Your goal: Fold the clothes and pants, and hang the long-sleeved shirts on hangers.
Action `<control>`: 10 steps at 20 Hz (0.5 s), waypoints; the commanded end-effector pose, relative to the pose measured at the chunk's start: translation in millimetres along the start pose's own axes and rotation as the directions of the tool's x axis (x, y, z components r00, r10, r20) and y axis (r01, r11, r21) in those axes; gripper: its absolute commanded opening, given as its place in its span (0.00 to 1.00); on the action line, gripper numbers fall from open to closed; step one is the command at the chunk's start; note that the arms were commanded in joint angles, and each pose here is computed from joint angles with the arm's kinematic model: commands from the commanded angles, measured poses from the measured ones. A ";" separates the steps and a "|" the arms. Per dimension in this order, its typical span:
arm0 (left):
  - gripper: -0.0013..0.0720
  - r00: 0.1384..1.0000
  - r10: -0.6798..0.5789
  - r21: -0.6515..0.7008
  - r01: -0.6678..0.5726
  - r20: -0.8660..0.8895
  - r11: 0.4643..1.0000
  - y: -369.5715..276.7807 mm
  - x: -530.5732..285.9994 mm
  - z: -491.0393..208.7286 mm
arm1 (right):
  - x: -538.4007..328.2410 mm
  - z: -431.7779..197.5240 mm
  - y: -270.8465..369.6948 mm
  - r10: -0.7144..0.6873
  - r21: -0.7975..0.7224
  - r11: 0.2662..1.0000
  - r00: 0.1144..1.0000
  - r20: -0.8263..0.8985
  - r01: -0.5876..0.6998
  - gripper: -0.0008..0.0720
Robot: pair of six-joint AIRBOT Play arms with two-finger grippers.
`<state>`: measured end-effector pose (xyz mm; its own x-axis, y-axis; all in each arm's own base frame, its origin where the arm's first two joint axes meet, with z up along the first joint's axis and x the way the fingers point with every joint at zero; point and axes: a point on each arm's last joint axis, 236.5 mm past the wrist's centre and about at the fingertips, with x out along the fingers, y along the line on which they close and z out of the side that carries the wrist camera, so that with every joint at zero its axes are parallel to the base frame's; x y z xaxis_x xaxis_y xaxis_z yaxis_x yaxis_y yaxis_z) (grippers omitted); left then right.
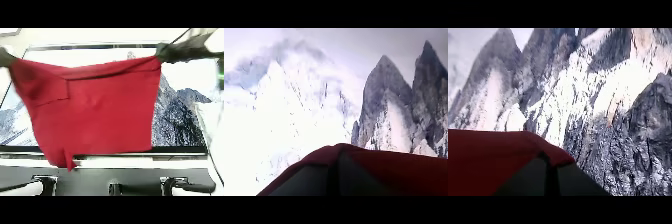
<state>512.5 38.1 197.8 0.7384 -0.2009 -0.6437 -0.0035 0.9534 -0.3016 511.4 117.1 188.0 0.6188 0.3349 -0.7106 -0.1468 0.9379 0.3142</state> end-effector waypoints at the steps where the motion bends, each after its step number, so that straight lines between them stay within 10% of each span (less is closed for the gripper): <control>1: 0.04 0.990 -0.058 -0.092 0.047 -0.128 0.995 42.9 136.0 -57.4 | 124.0 -40.3 -48.6 -0.048 0.046 0.997 0.989 -0.136 0.055 0.05; 10: 0.04 0.995 -0.047 -0.110 0.038 -0.082 0.993 67.3 240.5 -72.2 | 222.7 -51.6 -97.4 -0.108 0.095 0.989 0.992 -0.061 0.114 0.05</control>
<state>626.3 39.7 -20.6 0.6663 -0.2600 -0.6989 -0.0653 0.9133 -0.4020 608.9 110.3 -22.7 0.5443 0.2602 -0.7975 -0.0251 0.9553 0.2945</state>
